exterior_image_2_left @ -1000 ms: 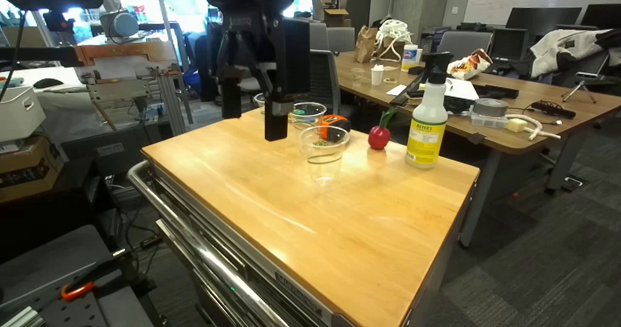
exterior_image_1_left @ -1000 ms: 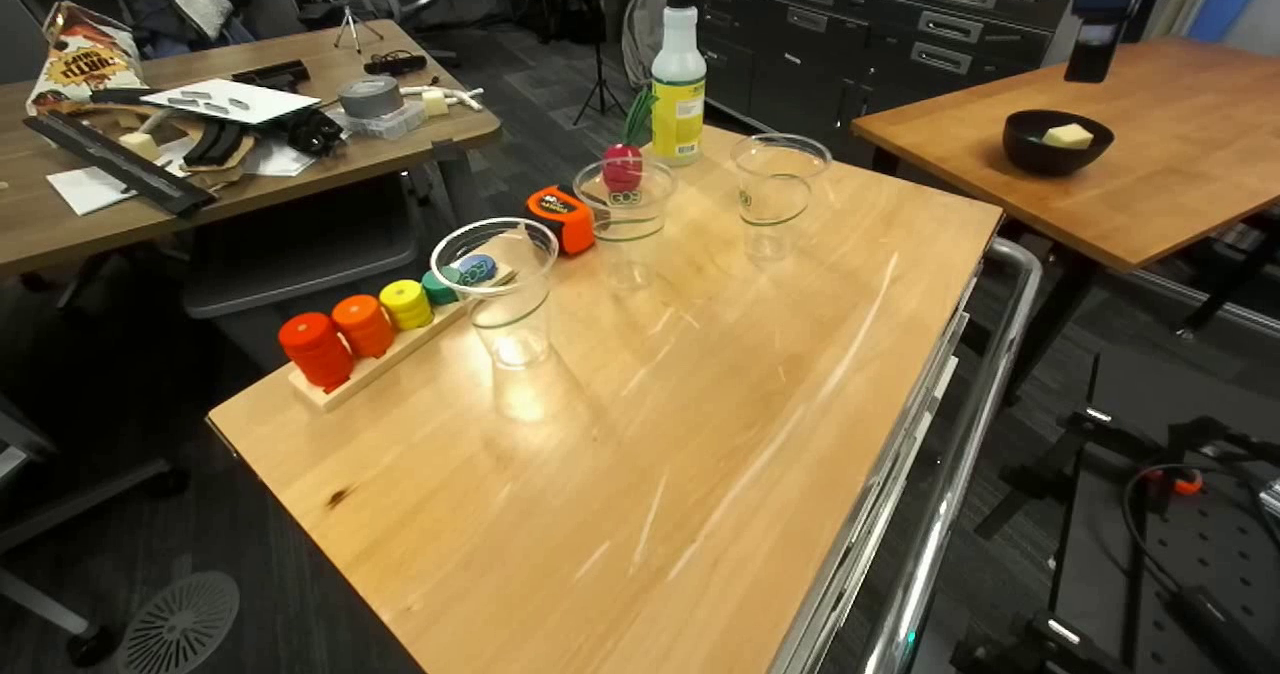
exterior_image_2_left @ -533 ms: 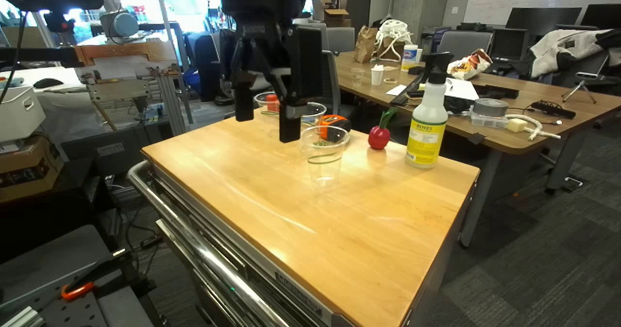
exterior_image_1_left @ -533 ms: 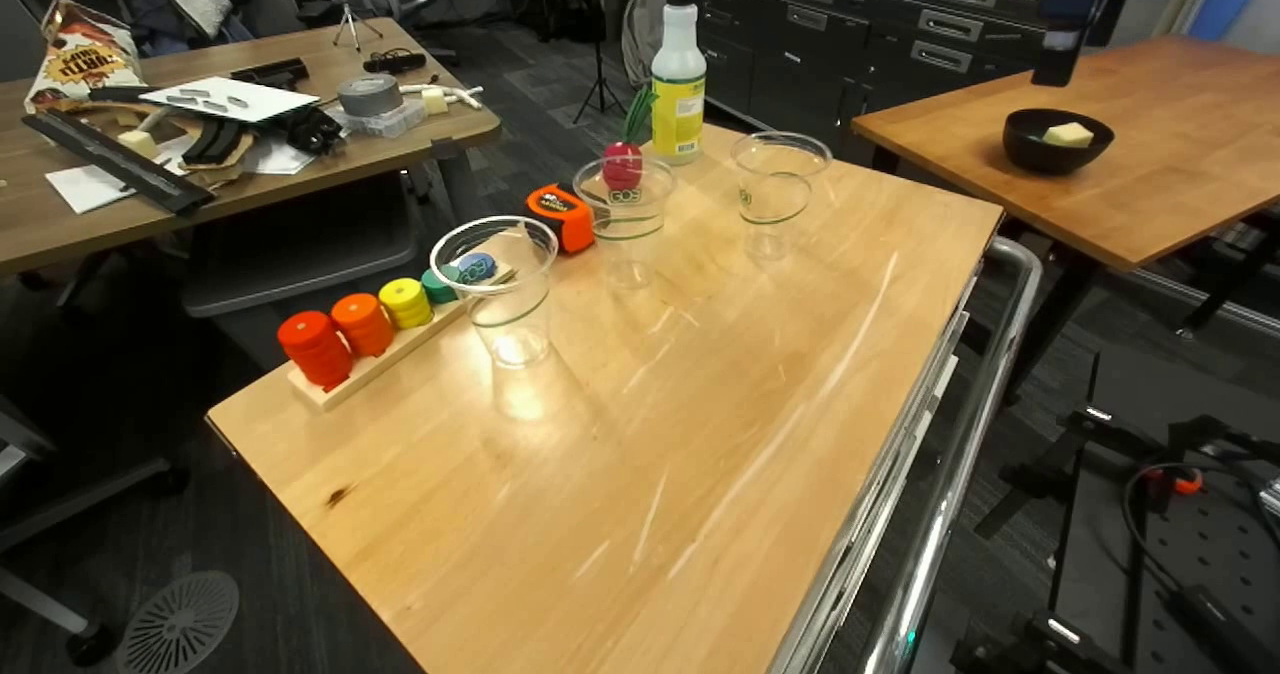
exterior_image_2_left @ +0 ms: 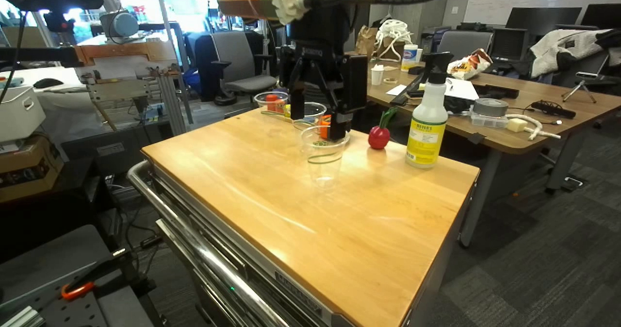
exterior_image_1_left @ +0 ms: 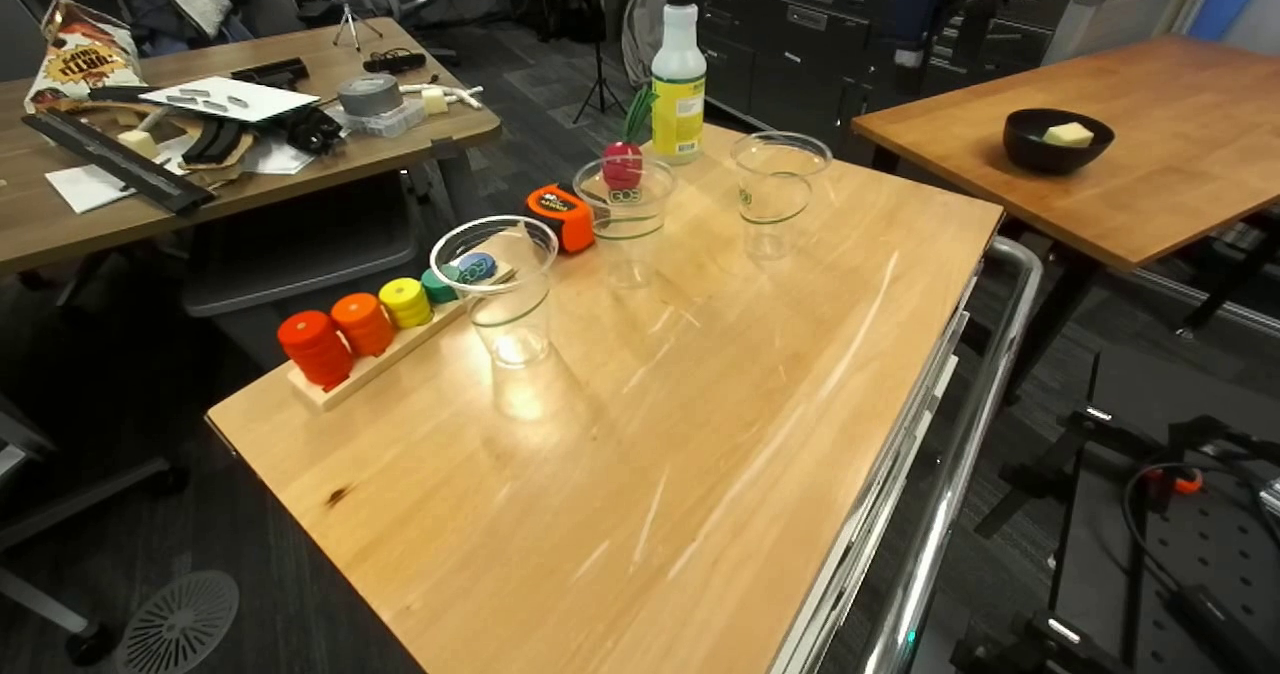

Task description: Stack the three clear cups together

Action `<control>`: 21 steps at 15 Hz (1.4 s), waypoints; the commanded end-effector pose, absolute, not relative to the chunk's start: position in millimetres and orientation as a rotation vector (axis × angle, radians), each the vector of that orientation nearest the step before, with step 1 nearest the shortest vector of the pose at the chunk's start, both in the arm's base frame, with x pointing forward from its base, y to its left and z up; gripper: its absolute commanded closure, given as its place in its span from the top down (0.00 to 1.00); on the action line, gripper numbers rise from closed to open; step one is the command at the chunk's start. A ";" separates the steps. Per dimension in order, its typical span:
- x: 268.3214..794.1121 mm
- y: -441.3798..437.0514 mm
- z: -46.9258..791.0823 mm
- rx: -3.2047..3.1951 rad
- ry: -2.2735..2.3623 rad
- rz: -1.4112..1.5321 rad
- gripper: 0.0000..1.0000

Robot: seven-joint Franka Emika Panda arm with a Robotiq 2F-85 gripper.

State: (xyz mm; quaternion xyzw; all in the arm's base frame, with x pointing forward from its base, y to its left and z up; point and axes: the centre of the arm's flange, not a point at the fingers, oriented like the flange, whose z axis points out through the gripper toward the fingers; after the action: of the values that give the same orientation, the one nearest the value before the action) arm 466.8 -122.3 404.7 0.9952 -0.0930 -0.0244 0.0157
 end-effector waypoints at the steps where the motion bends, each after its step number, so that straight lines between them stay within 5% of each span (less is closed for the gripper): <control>1: 522.7 -128.3 390.0 3.152 -0.375 -0.092 1.00; 10: 567.9 -142.8 333.4 3.188 -0.448 -0.209 1.00; 11: 567.6 -142.7 327.0 3.185 -0.453 -0.216 0.75; 12: 569.5 -142.0 322.1 3.185 -0.462 -0.220 0.74; 21: 557.0 -134.5 322.3 3.226 -0.567 -0.224 0.04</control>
State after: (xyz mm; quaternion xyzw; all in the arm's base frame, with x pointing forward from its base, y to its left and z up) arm 558.6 -134.4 310.6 0.9831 -0.1554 -0.0781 -0.0564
